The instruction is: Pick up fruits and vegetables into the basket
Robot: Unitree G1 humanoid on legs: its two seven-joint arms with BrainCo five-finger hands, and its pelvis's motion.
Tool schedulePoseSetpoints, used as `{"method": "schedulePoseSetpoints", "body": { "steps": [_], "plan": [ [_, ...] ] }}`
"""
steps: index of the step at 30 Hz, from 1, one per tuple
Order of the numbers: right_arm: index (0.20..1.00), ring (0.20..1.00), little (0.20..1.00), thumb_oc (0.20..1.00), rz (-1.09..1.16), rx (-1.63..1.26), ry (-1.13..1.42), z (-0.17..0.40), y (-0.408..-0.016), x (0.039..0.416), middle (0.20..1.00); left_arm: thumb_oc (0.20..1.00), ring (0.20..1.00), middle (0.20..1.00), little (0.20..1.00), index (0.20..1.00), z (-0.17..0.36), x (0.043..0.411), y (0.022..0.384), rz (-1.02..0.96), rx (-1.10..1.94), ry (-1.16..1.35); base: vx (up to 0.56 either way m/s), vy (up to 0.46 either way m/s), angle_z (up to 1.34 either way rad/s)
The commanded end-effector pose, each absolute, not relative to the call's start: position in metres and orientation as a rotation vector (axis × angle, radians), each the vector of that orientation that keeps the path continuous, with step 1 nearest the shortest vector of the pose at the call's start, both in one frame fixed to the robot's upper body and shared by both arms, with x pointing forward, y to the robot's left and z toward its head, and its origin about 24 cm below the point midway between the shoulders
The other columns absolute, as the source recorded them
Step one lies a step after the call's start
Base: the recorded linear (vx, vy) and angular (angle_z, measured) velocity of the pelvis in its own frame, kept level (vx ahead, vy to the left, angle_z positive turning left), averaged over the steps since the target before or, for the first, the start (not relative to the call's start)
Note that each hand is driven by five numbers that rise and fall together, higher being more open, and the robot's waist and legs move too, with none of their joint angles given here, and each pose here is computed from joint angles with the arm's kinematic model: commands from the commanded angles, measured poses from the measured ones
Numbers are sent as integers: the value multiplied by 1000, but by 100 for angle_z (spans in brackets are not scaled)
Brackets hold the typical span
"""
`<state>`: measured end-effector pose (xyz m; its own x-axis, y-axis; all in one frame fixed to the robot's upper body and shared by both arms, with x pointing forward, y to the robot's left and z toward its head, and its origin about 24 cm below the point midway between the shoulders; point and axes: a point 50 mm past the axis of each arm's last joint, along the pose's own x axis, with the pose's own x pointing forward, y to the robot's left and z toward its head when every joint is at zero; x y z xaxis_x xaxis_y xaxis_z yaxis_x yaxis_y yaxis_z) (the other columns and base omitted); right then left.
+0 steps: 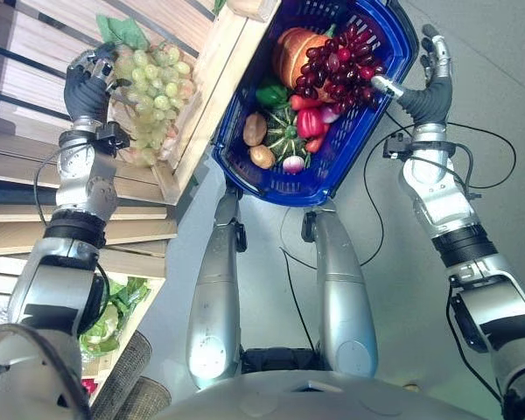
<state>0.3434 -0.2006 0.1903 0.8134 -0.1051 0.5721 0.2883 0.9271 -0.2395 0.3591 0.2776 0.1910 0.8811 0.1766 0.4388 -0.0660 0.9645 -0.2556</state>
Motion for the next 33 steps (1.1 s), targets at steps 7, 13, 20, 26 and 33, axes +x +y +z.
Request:
{"method": "schedulePoseSetpoints", "body": {
  "steps": [7,13,20,26,33],
  "plan": [
    [1000,1000,1000,1000,27,-336,-758,201,-165,317,1000,200,200,200,200,200,210,340,260,57,-354,-751,0,0,0],
    [1000,1000,1000,1000,143,-362,-772,205,-147,311,1000,200,200,200,200,200,218,336,238,-34,-345,-804,0,0,0],
    [1000,1000,1000,1000,105,-377,-768,209,-150,314,1000,1000,1000,1000,1000,1000,204,351,245,283,160,-574,0,0,0],
    [1000,1000,1000,1000,-163,-262,-720,205,-183,321,1000,1000,1000,1000,1000,1000,168,359,287,578,526,-259,0,5,0],
    [1000,1000,1000,1000,-422,-48,-692,198,-210,327,1000,1000,1000,1000,1000,1000,142,365,303,680,609,-33,0,11,-1]
  ]
}}
